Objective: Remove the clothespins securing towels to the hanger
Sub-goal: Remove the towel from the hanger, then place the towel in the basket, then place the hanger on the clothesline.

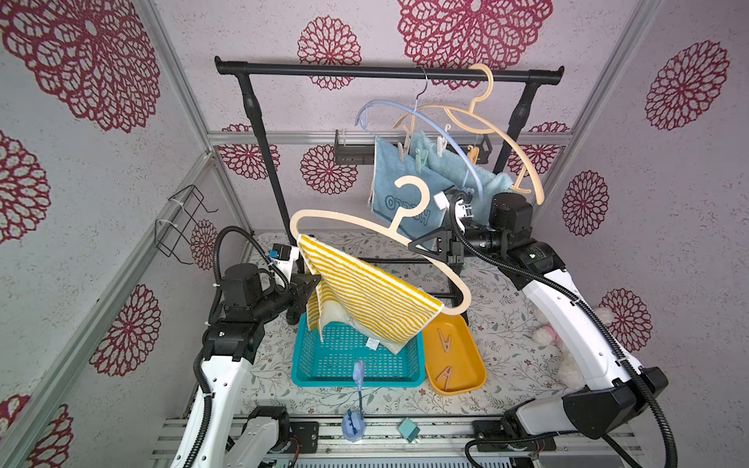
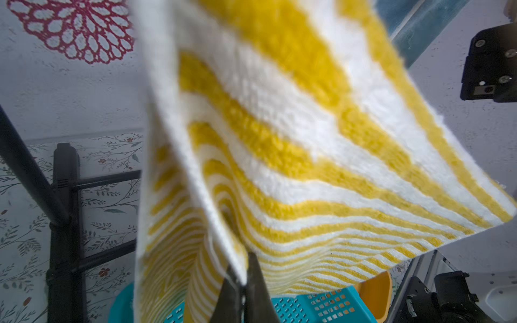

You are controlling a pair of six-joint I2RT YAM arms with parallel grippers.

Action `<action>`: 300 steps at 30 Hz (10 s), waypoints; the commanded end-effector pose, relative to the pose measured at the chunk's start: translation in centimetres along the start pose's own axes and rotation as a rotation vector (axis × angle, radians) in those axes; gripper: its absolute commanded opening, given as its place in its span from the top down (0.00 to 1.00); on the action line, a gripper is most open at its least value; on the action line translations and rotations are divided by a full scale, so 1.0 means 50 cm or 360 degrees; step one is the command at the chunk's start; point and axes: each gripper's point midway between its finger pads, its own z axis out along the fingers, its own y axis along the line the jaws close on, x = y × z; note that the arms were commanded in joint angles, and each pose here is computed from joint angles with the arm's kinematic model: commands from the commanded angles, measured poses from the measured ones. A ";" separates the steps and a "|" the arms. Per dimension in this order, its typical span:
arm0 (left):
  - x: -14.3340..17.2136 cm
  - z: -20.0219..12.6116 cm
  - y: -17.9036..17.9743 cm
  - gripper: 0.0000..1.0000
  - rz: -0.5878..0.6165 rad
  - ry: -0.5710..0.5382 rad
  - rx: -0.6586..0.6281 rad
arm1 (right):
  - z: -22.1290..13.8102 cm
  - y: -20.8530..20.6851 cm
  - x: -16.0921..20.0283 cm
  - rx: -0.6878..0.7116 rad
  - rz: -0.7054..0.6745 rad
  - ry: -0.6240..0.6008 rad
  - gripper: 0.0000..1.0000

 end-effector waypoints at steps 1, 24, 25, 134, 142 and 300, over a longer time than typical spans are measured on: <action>-0.029 -0.037 -0.058 1.00 0.0045 -0.0051 0.0141 | -0.013 0.005 -0.049 0.0104 -0.0144 -0.0083 1.00; -0.303 -0.364 -0.256 1.00 0.0153 -0.0765 -0.0041 | -0.030 -0.168 -0.044 0.0777 -0.0146 -0.0054 1.00; -0.319 -0.377 -0.245 1.00 0.0142 -0.0832 -0.0114 | -0.033 -0.171 -0.044 0.0798 -0.0150 -0.0055 1.00; -0.321 -0.086 -0.215 1.00 -0.0196 -0.0537 0.0093 | -0.101 -0.100 -0.040 0.0940 -0.0329 -0.0163 1.00; -0.234 -0.008 -0.221 1.00 -0.0162 -0.0351 0.0067 | -0.103 -0.096 -0.037 0.0934 -0.0337 -0.0173 1.00; -0.076 0.054 -0.300 1.00 0.0274 0.0448 0.1174 | -0.012 0.080 0.048 0.0159 -0.0550 0.0227 0.54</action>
